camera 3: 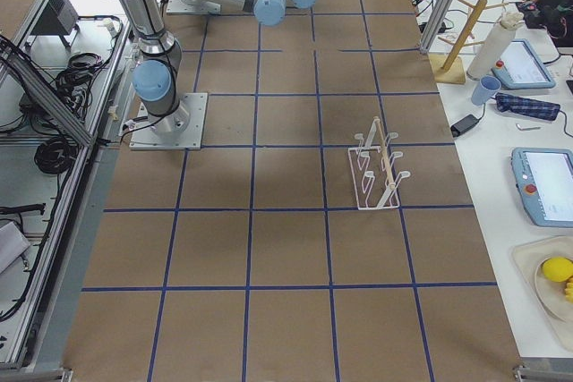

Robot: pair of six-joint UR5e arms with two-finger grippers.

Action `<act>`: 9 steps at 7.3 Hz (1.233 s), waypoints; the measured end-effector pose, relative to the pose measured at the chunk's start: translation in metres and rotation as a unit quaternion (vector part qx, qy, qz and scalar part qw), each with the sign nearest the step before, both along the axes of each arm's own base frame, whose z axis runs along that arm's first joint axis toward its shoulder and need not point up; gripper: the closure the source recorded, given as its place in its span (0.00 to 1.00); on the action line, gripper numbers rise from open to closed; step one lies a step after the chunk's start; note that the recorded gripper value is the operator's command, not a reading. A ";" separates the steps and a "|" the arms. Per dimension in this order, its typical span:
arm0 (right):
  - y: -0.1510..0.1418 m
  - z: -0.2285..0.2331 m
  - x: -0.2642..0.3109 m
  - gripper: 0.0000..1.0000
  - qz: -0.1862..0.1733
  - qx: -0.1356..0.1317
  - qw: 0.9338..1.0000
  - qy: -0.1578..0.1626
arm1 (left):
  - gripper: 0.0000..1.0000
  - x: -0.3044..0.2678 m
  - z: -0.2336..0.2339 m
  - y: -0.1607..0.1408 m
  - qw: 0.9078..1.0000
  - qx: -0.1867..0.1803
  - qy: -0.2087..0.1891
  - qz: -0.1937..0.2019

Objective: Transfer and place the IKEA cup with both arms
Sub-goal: 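Close the left gripper on the cup's rim beside the right gripper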

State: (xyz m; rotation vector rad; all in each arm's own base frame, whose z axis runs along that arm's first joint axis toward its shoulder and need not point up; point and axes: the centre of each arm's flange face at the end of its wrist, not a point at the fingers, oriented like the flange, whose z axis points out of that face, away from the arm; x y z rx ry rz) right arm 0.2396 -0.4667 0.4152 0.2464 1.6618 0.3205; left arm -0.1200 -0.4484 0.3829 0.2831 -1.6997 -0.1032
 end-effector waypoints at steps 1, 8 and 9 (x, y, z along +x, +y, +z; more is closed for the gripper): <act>0.001 0.000 0.001 1.00 0.001 0.004 1.000 0.000 | 0.65 0.000 0.002 0.001 1.000 -0.001 0.000 0.000; 0.000 0.001 0.002 0.00 0.000 0.009 1.000 -0.004 | 1.00 -0.002 0.008 0.007 1.000 -0.006 -0.002 -0.001; -0.001 0.001 0.001 0.00 -0.002 0.011 1.000 -0.004 | 1.00 -0.002 0.008 0.007 1.000 -0.006 -0.003 -0.001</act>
